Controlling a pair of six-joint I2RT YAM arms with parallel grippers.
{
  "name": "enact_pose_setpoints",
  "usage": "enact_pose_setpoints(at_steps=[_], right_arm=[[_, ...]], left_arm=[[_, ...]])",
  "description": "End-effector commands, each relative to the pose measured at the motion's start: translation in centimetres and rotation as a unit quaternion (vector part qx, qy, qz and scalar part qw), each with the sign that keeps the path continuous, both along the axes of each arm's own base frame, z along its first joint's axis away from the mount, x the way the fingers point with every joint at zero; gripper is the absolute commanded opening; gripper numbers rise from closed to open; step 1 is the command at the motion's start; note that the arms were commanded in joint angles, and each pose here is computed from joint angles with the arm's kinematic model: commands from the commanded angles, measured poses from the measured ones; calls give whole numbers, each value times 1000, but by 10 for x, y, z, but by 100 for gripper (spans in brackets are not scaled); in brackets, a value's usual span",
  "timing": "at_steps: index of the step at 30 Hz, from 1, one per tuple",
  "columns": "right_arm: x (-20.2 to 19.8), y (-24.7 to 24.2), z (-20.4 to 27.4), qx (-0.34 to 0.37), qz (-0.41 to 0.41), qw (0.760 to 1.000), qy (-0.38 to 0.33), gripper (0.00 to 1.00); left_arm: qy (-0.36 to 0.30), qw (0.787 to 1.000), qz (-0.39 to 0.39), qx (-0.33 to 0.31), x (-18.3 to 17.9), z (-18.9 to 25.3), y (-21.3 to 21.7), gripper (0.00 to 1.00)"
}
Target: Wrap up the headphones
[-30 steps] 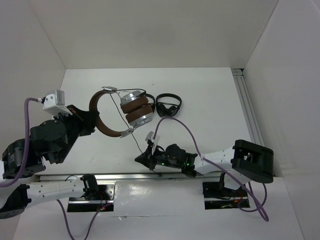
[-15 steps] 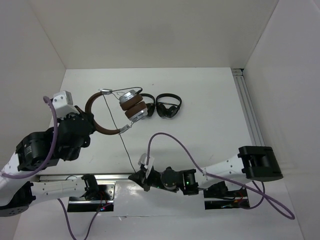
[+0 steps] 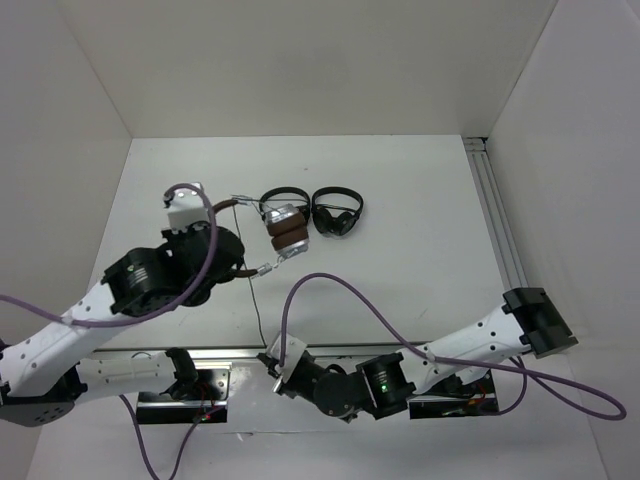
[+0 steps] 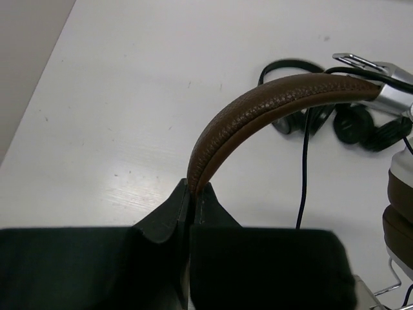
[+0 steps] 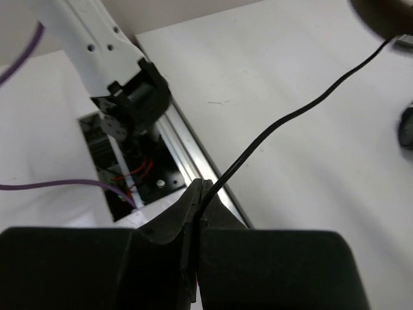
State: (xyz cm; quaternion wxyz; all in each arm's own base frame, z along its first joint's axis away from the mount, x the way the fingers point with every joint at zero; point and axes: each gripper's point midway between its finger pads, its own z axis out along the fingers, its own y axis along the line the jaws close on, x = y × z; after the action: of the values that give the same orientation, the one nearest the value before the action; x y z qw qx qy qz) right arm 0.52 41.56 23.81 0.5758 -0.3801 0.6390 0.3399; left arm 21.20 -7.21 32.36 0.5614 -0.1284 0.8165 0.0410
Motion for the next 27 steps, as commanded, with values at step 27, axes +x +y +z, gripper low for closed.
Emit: enact_pose_setpoints(at_steps=[27], right_arm=[[94,-143,101,-67,-313,940,-119,8]], left_arm=[[173,931,-302,112,-23,-112,-94,0]])
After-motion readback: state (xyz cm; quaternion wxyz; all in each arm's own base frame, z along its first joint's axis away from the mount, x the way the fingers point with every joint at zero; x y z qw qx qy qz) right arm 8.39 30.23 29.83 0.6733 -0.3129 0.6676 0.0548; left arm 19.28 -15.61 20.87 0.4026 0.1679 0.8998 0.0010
